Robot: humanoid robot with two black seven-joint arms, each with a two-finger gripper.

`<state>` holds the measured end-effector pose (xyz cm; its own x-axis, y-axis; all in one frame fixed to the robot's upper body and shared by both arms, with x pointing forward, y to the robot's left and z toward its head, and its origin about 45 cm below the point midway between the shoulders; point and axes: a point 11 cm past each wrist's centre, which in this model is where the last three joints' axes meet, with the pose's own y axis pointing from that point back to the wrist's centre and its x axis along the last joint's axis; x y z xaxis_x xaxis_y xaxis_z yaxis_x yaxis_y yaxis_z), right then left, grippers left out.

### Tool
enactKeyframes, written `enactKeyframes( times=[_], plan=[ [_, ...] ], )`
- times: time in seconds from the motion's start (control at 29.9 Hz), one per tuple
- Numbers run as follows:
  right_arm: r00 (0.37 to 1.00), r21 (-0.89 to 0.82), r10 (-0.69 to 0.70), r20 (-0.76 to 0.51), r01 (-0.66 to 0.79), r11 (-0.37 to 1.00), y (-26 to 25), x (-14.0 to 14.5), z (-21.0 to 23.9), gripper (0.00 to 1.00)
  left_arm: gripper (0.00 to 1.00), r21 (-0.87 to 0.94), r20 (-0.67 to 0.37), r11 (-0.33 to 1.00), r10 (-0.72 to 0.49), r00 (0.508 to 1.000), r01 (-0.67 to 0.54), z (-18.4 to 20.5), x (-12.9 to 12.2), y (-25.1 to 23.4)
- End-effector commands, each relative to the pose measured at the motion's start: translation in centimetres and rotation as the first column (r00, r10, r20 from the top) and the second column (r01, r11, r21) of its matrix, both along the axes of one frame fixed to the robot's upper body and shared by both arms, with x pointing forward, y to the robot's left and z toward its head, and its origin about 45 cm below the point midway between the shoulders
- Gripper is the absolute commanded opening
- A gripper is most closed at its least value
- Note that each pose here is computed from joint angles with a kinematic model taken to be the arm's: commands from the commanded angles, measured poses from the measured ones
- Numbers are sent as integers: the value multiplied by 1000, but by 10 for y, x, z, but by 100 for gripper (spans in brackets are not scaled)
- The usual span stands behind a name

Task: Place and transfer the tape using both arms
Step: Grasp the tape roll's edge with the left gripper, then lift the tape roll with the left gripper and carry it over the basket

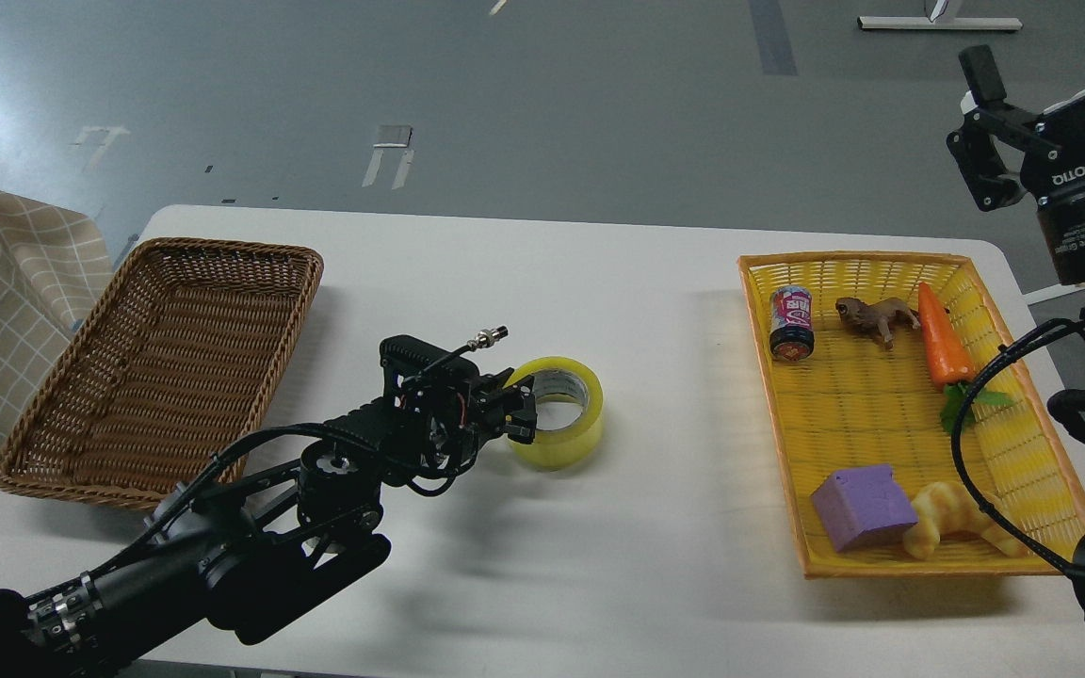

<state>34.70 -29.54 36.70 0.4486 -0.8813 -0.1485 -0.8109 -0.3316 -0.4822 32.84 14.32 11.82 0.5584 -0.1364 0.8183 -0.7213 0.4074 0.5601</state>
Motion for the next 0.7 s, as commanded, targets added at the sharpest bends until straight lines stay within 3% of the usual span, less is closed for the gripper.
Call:
enactKeyframes(
  times=[0.0, 0.1, 0.37, 0.67],
  plan=[
    [1000, 2, 0, -3, 0, 1000, 0, -1, -1, 100, 8, -4, 8, 1000, -2, 1000, 2, 3, 2, -2],
    [1000, 2, 0, -3, 0, 1000, 0, -1, -1, 100, 8, -16, 22, 1000, -9, 1000, 10, 9, 4, -6],
    [1000, 1, 1, -6, -1, 1000, 1, 0, -2, 100, 8, 29, 153, 999, -23, 988, 19, 54, 36, 10],
    [1000, -1, 0, -14, 0, 1000, 0, 0, -4, 100, 9, 161, 316, 984, 18, 948, -72, 109, 68, 90]
  ],
)
